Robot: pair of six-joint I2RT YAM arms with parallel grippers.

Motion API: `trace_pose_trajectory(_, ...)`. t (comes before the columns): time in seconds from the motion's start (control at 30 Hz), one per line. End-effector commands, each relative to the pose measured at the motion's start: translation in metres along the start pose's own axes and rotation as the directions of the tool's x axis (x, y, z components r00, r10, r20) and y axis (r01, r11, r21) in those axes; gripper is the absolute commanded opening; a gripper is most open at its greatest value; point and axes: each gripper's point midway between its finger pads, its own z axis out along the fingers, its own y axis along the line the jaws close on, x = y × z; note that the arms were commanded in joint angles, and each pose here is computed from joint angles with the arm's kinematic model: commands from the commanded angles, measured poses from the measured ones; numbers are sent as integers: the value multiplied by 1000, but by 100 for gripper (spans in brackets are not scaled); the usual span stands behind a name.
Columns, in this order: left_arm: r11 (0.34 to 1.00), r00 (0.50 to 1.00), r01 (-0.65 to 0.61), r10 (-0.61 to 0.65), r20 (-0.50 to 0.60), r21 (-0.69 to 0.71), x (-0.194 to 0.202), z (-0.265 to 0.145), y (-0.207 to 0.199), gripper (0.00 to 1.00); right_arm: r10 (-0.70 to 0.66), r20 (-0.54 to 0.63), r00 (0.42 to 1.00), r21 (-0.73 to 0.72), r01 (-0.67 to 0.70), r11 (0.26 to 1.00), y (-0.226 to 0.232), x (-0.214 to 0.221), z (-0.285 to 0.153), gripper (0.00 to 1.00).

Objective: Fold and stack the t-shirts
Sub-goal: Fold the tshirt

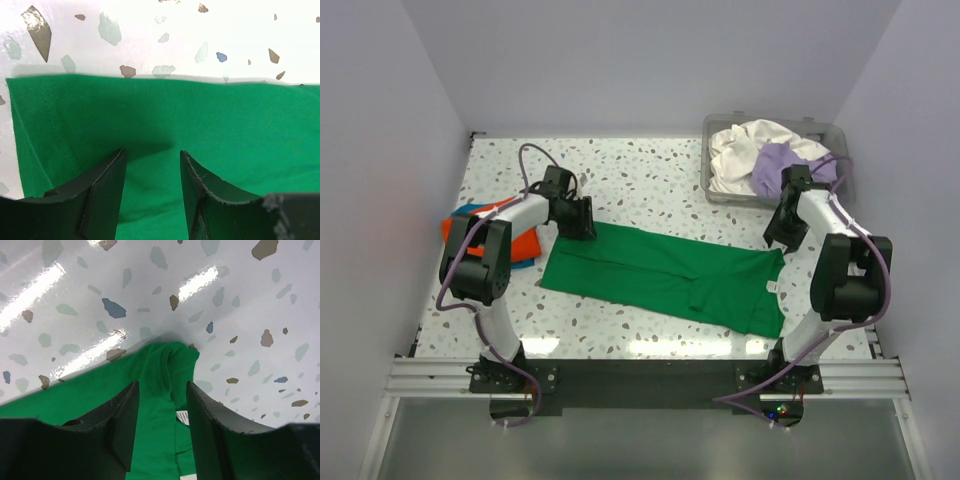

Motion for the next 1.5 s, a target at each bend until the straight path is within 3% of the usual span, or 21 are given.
trace_pose_trajectory(0.0,1000,1000,-19,19,6,-11,-1,2,7,52,6,23,1000,7,-6,1000,1,-6,15,45)
trace_pose_trajectory(0.4,999,1000,-19,19,12,-32,0,0,12,52,-16,-39,999,165,22,986,-25,5,37,33)
trace_pose_trajectory(0.7,999,999,-22,23,34,-32,-8,-6,9,52,-23,-66,998,194,35,980,-32,16,43,27)
trace_pose_trajectory(0.83,994,989,-99,93,111,50,-30,-26,-25,52,-7,-93,996,161,22,987,-24,23,51,13)
trace_pose_trajectory(1.03,929,963,-254,217,159,271,-25,-57,-102,53,20,-92,996,142,-6,990,-14,17,59,7)
trace_pose_trajectory(1.17,857,942,-332,324,88,394,14,-58,-152,55,40,-81,996,138,-28,990,-8,9,64,1)
trace_pose_trajectory(1.3,765,934,-294,358,1,572,52,-61,-193,55,76,-59,995,110,-69,992,2,0,66,0)
trace_pose_trajectory(1.47,686,899,-264,430,-84,678,84,-65,-232,57,116,-34,993,74,-114,991,18,-12,70,0)
